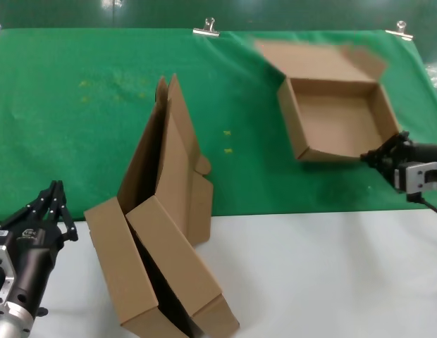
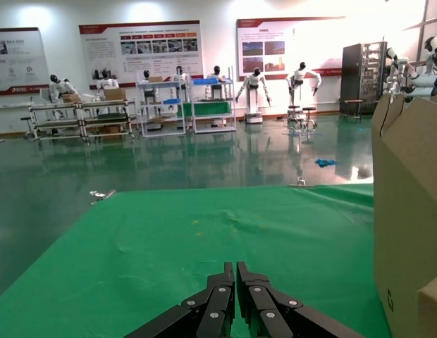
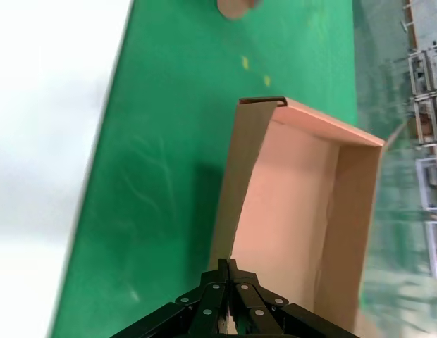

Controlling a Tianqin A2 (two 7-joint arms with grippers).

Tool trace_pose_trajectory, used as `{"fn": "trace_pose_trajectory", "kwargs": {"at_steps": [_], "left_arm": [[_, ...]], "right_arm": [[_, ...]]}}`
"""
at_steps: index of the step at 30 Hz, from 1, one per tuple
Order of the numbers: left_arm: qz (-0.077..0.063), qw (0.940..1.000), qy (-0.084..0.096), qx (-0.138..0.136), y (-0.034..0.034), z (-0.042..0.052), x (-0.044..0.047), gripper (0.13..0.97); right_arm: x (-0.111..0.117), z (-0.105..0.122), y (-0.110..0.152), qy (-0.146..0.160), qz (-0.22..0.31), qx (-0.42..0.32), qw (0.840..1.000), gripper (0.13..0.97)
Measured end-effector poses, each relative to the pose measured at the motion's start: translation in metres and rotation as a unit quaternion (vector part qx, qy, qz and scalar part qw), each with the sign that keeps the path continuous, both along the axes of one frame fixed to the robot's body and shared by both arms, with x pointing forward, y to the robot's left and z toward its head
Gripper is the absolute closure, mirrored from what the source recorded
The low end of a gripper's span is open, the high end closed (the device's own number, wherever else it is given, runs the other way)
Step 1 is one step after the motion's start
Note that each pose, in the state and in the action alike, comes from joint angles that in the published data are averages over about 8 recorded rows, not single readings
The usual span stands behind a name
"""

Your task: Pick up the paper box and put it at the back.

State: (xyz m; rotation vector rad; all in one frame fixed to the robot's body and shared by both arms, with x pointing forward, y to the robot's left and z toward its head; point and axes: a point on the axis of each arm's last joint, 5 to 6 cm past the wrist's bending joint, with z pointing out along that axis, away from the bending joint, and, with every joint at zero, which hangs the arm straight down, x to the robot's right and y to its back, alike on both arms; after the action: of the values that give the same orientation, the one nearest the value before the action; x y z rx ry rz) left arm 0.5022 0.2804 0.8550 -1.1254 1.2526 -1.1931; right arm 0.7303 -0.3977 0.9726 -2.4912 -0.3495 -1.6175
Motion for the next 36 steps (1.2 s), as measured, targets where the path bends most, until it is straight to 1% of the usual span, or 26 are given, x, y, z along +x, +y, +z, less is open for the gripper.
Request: {"fn": "trace_pose_trajectory", "kwargs": {"at_steps": [6,10,14,15,17,21,23,24,25,27,29,30,32,34,36], "left_arm": [[0.000,1.0000,0.000,0.000,0.0000,0.0000,0.0000,0.929],[0.000,1.0000,0.000,0.000,0.0000,0.0000,0.0000,0.929],[0.000,1.0000,0.000,0.000,0.0000,0.0000,0.0000,0.929],[0.000,1.0000,0.000,0.000,0.0000,0.0000,0.0000,0.929],[0.000,1.0000,0.000,0.000,0.0000,0.0000,0.0000,0.929],[0.000,1.0000,0.000,0.000,0.0000,0.0000,0.0000,0.929],[0.000,1.0000,0.000,0.000,0.0000,0.0000,0.0000,0.929],[0.000,1.0000,0.000,0.000,0.0000,0.0000,0.0000,0.929],[0.000,1.0000,0.000,0.000,0.0000,0.0000,0.0000,0.929],[0.000,1.0000,0.000,0.000,0.0000,0.0000,0.0000,0.929],[0.000,1.0000,0.000,0.000,0.0000,0.0000,0.0000,0.929],[0.000,1.0000,0.000,0.000,0.0000,0.0000,0.0000,0.929],[0.000,1.0000,0.000,0.000,0.0000,0.0000,0.0000,0.929],[0.000,1.0000,0.000,0.000,0.0000,0.0000,0.0000,0.929],[0.000,1.0000,0.000,0.000,0.0000,0.0000,0.0000,0.929]], "right_arm": [[-0.004,-0.007,0.014,0.040,0.015,0.027,0.999,0.949],[-0.009,-0.013,0.022,0.063,0.021,0.045,0.997,0.922],[-0.012,-0.019,0.026,0.079,0.023,0.071,0.994,0.894],[-0.013,-0.020,0.025,0.081,0.024,0.078,0.993,0.894],[-0.015,-0.021,0.023,0.083,0.026,0.097,0.992,0.865],[-0.024,-0.021,0.011,0.075,0.030,0.151,0.985,0.807],[-0.034,-0.022,0.002,0.068,0.029,0.194,0.978,0.778],[-0.039,-0.023,-0.003,0.064,0.028,0.218,0.973,0.778],[-0.046,-0.025,-0.008,0.062,0.026,0.245,0.967,0.755],[-0.062,-0.030,-0.018,0.060,0.023,0.309,0.949,0.709],[-0.082,-0.039,-0.029,0.062,0.019,0.386,0.920,0.663],[-0.091,-0.043,-0.033,0.062,0.016,0.427,0.902,0.641],[-0.111,-0.054,-0.039,0.061,0.011,0.514,0.856,0.595],[-0.131,-0.066,-0.042,0.055,0.004,0.598,0.800,0.595],[-0.147,-0.077,-0.041,0.046,-0.003,0.666,0.744,0.595]]}}
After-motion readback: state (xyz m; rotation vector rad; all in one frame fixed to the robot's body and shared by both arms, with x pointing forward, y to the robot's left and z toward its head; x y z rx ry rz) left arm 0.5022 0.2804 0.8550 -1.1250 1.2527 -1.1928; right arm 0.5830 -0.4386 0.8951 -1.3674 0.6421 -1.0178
